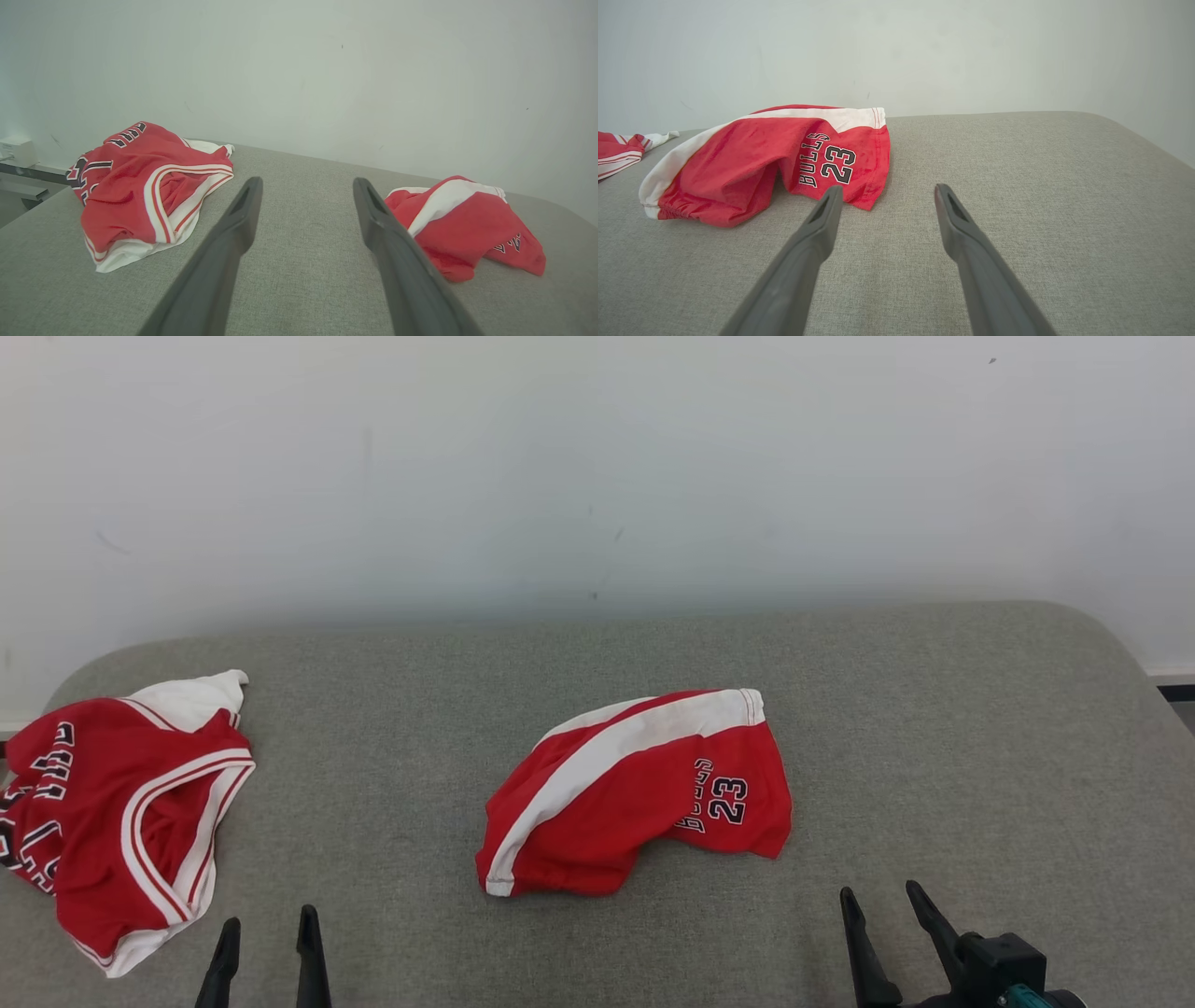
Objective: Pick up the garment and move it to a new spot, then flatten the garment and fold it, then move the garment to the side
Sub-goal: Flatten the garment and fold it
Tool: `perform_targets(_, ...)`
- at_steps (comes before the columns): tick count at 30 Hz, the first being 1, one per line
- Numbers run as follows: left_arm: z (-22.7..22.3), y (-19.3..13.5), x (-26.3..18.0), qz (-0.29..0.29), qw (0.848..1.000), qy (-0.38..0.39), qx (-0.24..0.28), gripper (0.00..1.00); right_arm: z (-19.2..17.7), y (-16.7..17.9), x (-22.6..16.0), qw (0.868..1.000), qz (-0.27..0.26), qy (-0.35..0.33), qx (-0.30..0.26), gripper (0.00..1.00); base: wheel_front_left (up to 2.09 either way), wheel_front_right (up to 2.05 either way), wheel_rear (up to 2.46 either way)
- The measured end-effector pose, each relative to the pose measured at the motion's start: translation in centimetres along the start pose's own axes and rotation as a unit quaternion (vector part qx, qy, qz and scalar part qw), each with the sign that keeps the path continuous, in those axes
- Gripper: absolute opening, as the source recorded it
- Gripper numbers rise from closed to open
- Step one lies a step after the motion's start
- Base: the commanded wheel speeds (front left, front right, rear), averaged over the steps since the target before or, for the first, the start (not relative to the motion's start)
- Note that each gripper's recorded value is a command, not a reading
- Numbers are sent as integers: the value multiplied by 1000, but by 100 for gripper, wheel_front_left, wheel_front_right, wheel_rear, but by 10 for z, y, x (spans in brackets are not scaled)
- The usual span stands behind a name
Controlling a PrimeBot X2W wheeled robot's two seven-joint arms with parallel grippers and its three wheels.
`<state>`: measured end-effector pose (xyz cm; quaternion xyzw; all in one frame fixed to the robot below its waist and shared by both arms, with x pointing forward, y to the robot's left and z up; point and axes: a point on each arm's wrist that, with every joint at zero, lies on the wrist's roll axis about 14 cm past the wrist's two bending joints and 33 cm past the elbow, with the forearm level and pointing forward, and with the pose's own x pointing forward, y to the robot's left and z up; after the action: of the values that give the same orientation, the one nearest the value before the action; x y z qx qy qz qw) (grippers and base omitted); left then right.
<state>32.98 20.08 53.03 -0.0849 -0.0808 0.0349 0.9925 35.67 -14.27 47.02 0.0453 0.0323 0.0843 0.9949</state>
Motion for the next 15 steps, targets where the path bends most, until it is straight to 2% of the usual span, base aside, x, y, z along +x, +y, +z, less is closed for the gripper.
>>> perform_targets(15,-9,-6,5,-18,1000,10,0,100,0,-5,0,1000,-7,0,1,100,0,0,0)
